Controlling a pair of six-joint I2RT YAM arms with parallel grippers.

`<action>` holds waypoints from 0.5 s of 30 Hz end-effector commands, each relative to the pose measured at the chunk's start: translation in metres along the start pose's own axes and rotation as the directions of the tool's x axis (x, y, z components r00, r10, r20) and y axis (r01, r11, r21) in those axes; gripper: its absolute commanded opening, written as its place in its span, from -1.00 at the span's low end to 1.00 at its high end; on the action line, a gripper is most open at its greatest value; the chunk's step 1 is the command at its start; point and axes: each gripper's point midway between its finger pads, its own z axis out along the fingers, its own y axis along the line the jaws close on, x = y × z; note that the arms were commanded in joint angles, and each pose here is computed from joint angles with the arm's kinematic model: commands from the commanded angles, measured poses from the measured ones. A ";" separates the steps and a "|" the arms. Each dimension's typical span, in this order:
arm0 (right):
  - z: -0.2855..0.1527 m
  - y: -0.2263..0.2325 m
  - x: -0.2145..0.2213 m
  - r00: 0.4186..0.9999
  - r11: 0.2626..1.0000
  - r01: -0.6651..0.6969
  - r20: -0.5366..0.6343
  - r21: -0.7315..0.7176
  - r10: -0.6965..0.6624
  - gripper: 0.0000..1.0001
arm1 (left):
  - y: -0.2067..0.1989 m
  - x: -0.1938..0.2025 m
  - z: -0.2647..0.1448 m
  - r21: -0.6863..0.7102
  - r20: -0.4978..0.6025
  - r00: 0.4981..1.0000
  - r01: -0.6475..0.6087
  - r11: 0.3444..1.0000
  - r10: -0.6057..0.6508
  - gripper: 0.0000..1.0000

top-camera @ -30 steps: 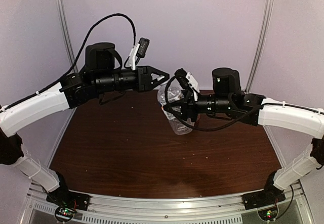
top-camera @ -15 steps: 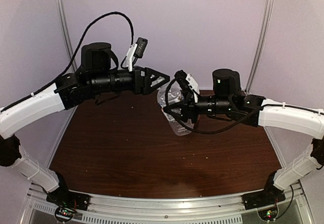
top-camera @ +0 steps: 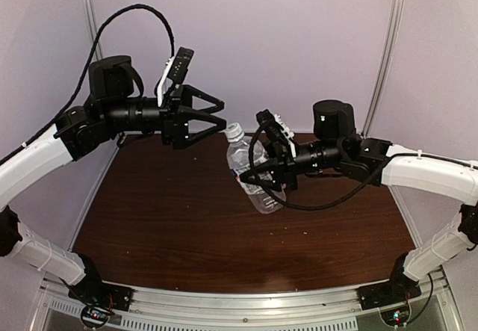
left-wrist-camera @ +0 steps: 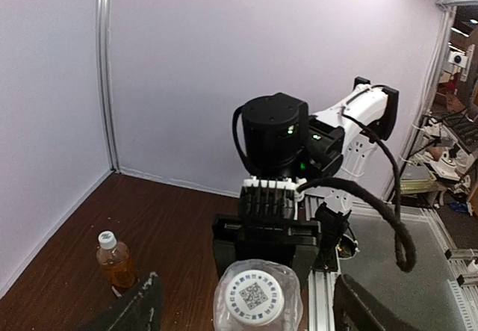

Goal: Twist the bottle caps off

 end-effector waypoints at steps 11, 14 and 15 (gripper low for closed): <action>-0.004 0.048 -0.032 0.998 0.957 -0.007 0.062 -0.290 0.026 -0.11 | -0.050 -0.011 0.000 0.399 0.106 0.985 -0.171 0.901 0.139 0.57; -0.004 0.048 -0.033 0.997 0.956 -0.006 0.068 -0.292 0.027 -0.11 | -0.047 -0.007 0.006 0.417 0.093 0.989 -0.146 0.897 0.117 0.49; -0.003 0.048 -0.033 0.997 0.956 -0.009 0.068 -0.292 0.030 -0.11 | -0.046 -0.005 0.009 0.426 0.087 0.991 -0.132 0.895 0.105 0.45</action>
